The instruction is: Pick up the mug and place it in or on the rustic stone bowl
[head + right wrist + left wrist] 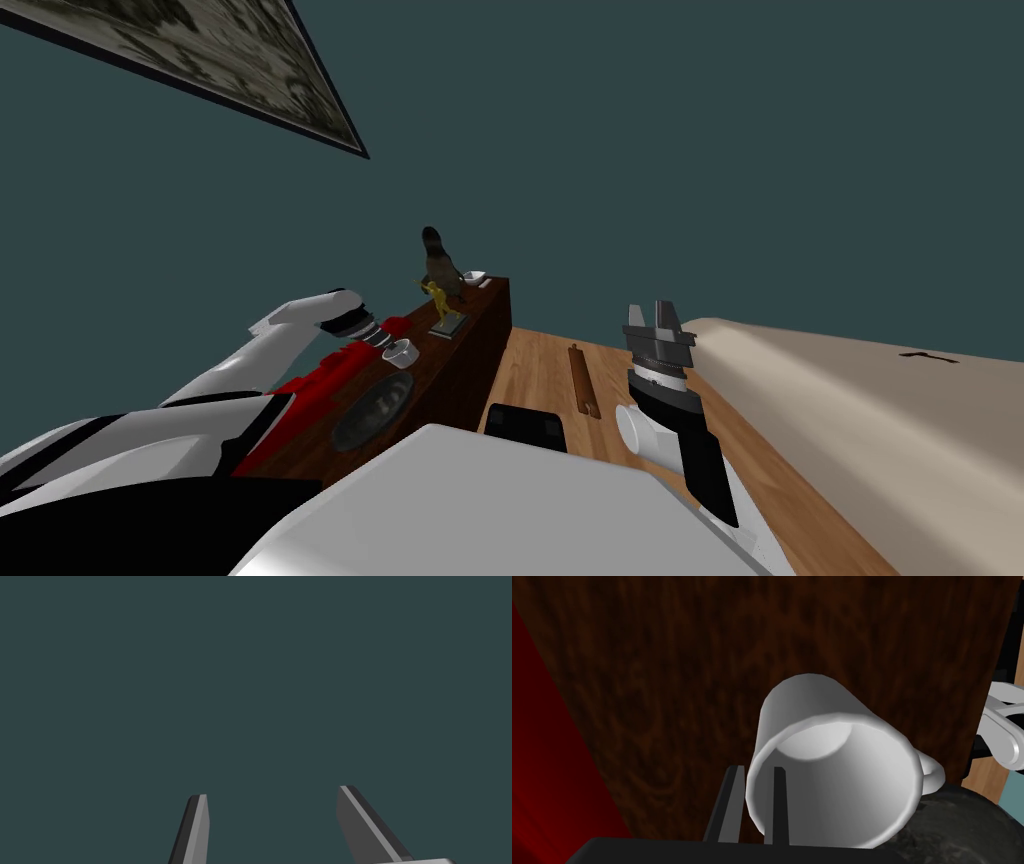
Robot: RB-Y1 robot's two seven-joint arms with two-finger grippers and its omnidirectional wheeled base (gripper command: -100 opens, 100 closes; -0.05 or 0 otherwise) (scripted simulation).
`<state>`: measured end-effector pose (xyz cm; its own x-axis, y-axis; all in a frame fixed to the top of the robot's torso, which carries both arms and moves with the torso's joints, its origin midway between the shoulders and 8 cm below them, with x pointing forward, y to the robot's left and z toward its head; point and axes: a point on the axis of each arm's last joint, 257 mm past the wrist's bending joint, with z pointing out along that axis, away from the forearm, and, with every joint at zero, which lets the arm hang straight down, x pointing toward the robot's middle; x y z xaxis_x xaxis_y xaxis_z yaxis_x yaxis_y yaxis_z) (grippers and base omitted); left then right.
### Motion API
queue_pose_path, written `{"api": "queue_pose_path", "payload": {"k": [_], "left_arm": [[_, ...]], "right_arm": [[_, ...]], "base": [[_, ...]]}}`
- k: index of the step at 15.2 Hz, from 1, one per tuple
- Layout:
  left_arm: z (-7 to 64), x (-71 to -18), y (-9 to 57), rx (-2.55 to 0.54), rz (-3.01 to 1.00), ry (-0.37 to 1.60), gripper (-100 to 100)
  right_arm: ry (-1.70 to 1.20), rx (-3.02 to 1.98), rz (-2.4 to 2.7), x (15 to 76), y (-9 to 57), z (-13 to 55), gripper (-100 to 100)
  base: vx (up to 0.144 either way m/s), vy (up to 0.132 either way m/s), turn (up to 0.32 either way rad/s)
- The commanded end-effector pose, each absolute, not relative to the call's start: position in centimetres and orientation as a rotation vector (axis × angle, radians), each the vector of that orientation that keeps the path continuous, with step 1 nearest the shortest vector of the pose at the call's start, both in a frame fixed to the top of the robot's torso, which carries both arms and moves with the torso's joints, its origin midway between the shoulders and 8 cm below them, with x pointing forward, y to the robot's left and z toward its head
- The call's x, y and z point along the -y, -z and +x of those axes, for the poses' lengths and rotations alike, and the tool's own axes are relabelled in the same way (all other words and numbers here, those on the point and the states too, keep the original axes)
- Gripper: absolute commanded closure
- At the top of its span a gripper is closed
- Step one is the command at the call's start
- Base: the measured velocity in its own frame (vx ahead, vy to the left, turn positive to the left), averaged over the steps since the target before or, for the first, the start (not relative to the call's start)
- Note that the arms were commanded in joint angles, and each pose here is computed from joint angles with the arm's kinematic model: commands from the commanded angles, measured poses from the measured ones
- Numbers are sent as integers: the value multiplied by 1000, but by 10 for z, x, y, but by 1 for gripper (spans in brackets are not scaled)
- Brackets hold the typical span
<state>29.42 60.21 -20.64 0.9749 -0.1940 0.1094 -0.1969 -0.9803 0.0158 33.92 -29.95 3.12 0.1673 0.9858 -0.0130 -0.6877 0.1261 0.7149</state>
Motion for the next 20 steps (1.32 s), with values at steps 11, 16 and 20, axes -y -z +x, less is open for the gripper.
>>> {"api": "queue_pose_path", "payload": {"k": [11,16,20], "left_arm": [[330,-586,132,336,3110,-393,100],[323,-570,108,365,3097,-353,100],[307,-561,101,381,3085,-256,100]], "right_arm": [[-1318,-566,650,300,-31,339,0],[-1317,-566,650,300,-31,339,0],[-1317,-566,650,300,-31,339,0]], "base": [[-81,-34,29],[-63,-24,23],[-44,-20,15]]}}
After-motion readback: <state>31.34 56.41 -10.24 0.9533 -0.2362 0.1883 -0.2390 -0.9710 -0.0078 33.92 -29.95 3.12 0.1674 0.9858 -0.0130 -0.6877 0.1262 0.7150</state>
